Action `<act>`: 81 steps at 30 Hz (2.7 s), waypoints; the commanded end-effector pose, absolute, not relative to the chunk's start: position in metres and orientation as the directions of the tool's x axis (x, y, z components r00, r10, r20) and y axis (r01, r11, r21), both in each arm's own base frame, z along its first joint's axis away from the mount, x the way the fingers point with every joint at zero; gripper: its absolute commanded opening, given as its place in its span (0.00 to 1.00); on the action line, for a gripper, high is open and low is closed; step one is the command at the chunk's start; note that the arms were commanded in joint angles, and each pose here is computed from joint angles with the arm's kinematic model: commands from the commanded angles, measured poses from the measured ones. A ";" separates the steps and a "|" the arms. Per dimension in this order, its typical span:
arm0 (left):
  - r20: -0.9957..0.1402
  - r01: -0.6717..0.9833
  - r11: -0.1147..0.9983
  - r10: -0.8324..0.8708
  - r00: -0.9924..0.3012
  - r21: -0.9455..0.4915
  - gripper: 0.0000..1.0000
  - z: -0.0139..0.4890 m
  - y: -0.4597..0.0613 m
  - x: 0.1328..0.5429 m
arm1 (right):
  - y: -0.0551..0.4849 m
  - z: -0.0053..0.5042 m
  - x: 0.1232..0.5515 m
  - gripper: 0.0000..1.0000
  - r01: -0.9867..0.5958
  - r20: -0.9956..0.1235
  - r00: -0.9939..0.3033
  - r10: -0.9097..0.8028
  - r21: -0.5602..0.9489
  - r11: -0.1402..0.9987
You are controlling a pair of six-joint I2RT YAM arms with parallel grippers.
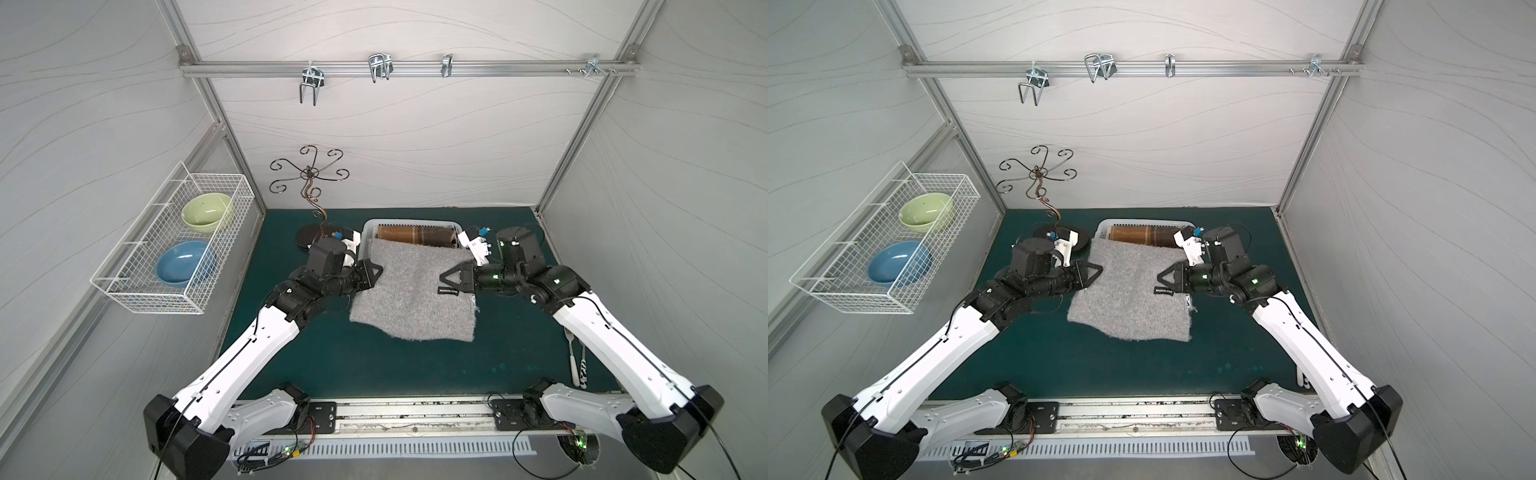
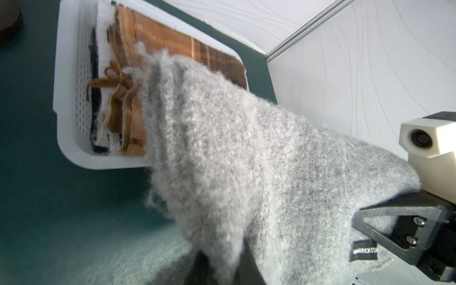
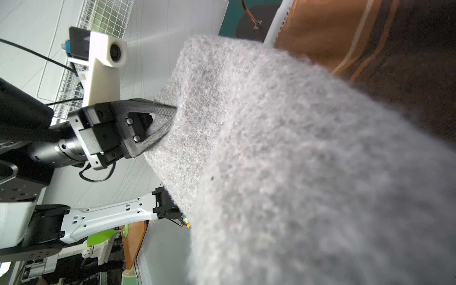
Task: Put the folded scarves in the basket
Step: Place the scarf in the basket, then reset both arms
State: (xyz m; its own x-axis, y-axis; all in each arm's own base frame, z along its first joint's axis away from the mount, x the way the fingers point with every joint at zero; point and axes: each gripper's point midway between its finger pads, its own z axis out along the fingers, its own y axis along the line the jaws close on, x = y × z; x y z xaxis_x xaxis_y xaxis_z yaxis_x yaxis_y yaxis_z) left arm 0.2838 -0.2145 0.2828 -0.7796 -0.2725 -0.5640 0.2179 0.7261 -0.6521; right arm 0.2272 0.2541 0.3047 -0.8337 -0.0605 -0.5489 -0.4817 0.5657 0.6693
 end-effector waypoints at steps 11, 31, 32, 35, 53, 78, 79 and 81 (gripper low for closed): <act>-0.669 0.235 0.808 -0.243 -0.703 -0.540 0.00 0.315 -0.226 0.383 | 0.245 0.324 0.331 0.06 -0.489 -0.555 -0.830 -0.049 0.684 0.541; -0.576 0.091 0.861 -0.253 -0.778 -0.501 0.00 0.197 -0.218 0.495 | 0.224 0.172 0.465 0.15 -0.236 -0.347 -0.937 0.029 0.694 0.680; -0.569 0.080 0.858 -0.265 -0.779 -0.508 0.00 0.192 -0.214 0.496 | 0.222 0.167 0.467 0.17 -0.230 -0.342 -0.939 0.033 0.695 0.682; -0.567 0.062 0.860 -0.278 -0.775 -0.506 0.00 0.180 -0.205 0.495 | 0.218 0.156 0.470 0.26 -0.222 -0.335 -0.942 0.035 0.696 0.682; -0.559 0.046 0.856 -0.295 -0.775 -0.516 0.34 0.180 -0.190 0.486 | 0.197 0.187 0.456 0.52 -0.244 -0.392 -0.918 0.065 0.684 0.688; -0.793 -0.044 0.985 -0.159 -0.588 -0.164 0.66 0.215 -0.088 0.404 | 0.114 0.254 0.373 0.99 -0.281 -0.700 -0.705 0.115 0.424 0.861; -0.820 -0.078 0.992 -0.123 -0.559 -0.096 0.72 0.212 -0.073 0.398 | 0.106 0.250 0.370 0.99 -0.260 -0.713 -0.692 0.115 0.395 0.881; -0.857 -0.120 0.992 -0.087 -0.508 -0.029 0.78 0.205 -0.055 0.388 | 0.094 0.245 0.364 0.99 -0.234 -0.740 -0.660 0.128 0.364 0.902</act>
State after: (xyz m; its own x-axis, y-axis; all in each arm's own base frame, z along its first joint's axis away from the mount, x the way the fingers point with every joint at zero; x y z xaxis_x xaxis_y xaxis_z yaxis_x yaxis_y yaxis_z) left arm 0.3842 -0.0911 0.1941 -0.6278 -0.1793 -0.7575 -0.0403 0.9793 -0.1984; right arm 0.3595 0.1166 0.2528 -0.7183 0.1372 -0.6821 -0.2755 0.8442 0.4598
